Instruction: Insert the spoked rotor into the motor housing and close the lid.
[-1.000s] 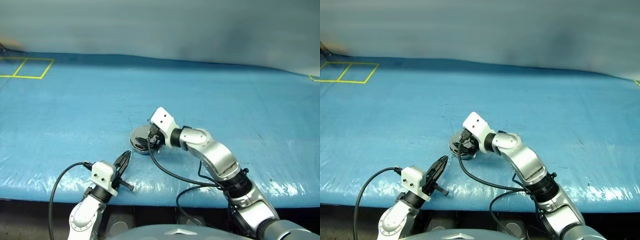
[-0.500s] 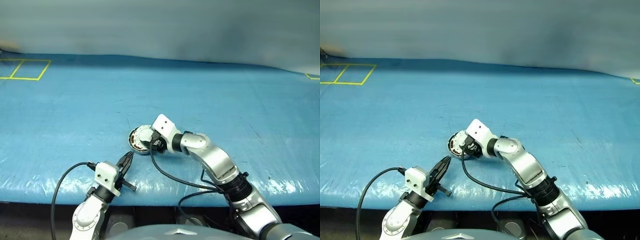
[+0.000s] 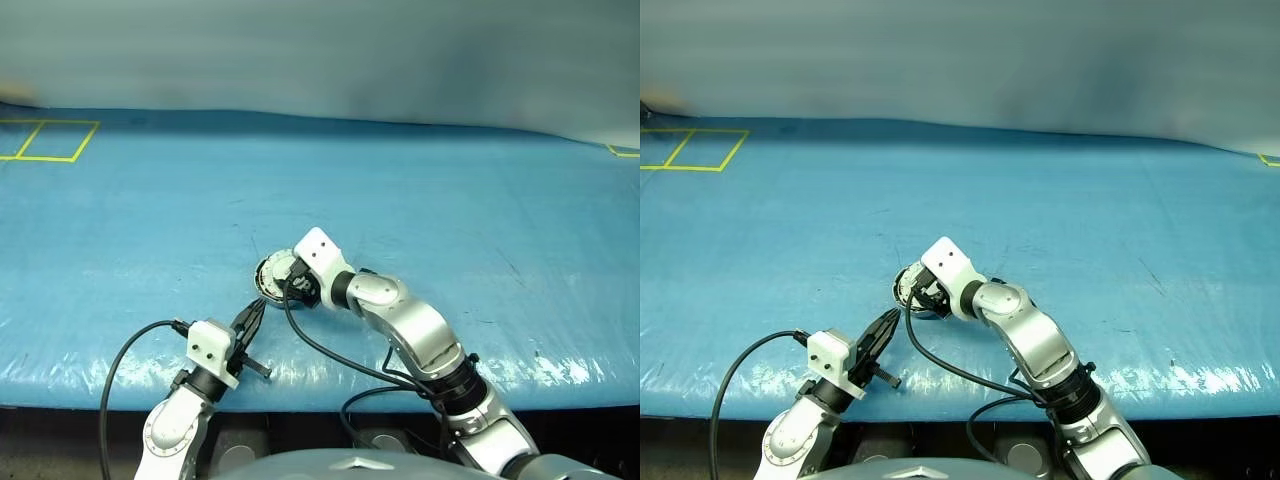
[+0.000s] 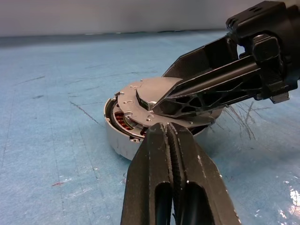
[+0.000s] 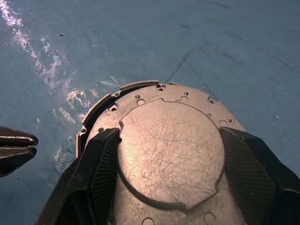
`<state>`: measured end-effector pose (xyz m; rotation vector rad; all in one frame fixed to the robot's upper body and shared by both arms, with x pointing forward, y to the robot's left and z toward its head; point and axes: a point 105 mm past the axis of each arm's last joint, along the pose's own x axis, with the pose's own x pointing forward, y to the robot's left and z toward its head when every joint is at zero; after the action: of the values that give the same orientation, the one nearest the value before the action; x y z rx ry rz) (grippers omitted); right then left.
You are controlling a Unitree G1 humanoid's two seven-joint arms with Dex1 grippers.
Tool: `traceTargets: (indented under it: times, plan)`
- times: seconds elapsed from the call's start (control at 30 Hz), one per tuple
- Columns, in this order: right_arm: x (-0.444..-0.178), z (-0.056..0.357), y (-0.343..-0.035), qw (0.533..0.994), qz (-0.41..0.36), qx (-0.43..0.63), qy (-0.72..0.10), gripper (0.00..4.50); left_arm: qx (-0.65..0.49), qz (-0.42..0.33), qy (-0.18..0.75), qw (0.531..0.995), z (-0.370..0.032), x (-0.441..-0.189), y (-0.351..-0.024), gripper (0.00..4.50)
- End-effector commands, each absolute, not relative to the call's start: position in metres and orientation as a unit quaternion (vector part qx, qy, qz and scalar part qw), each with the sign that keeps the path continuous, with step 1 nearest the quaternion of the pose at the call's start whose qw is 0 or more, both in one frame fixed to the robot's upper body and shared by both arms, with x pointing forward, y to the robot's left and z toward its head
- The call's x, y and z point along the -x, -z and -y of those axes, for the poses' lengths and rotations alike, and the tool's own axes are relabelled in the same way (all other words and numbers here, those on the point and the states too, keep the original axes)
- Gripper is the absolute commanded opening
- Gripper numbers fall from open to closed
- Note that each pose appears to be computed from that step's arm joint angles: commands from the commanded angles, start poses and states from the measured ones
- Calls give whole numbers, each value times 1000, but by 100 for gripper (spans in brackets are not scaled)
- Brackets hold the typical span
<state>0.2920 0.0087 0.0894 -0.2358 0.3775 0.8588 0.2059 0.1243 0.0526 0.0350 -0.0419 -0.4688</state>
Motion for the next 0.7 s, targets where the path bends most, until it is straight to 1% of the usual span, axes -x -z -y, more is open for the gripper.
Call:
traceTargets:
  times: [0.03,0.23,0.53,0.6,0.7]
  plan:
    - [-293,-12,-109,894,-161,106,-405,300,-14,26,229,973,-126,-206,-54,10]
    - [-291,-19,-110,903,-164,107,-382,300,-13,18,221,975,-128,-206,-49,10]
    - [-286,-29,-101,914,-171,103,-353,300,-9,16,220,975,-126,-205,-46,10]
    - [-287,-29,-101,915,-159,117,-351,300,-8,16,221,975,-126,-205,-46,10]
    - [-288,-27,-103,921,-156,111,-339,300,-8,16,222,975,-125,-205,-45,10]
